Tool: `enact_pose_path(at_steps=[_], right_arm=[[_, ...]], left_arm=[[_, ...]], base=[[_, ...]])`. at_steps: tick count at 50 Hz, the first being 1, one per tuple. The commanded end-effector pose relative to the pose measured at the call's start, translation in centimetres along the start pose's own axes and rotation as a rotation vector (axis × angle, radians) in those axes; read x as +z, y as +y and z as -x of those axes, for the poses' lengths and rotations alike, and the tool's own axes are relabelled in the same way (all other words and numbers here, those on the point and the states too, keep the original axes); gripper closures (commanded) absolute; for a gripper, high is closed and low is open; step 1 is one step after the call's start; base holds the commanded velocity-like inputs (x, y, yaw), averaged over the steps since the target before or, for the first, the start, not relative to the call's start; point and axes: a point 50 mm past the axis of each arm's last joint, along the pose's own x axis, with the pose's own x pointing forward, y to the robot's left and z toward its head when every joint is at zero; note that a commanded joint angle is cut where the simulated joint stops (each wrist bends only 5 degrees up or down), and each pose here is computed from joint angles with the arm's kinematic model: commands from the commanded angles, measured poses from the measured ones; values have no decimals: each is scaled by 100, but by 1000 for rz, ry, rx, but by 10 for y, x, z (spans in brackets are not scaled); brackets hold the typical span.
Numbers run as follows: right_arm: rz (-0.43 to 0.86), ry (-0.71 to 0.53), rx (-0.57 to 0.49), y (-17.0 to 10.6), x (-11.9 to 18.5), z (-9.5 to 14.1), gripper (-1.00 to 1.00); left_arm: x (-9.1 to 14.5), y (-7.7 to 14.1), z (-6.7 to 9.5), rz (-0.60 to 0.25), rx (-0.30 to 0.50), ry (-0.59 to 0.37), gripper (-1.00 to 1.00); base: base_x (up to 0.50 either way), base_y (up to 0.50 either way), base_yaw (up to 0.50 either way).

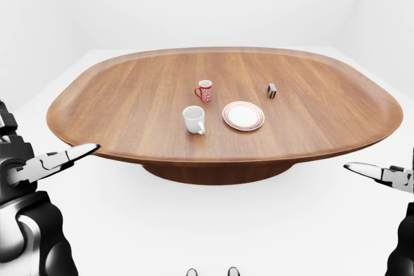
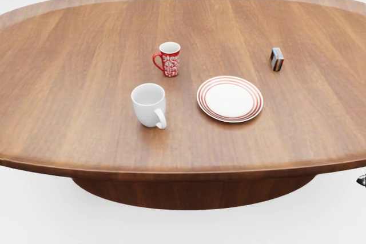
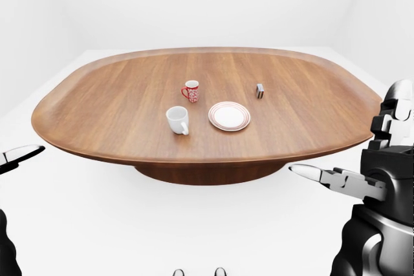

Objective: Put the white mug on the plate.

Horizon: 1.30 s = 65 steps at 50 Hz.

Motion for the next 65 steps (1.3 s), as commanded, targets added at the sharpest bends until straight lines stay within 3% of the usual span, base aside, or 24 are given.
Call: enact_pose_path(at_steps=[1,9,25,65], right_arm=[[-18,24,6,0,-5,1,-100],[-30,36,52,7,-8,1,-100],[-36,70,69,10,-16,3,-100],[-36,110,88,13,-24,5,-100]], left_arm=[[2,0,0,-1,1,-7,-100],[3,1,-1,-3,4,-12,-100],[-1,1,0,-6,3,5,-100],[-10,-4,3,-9,-12,41,-100]], base=[[0,50,0],[0,47,0],[2,0,0],[36,0,0]])
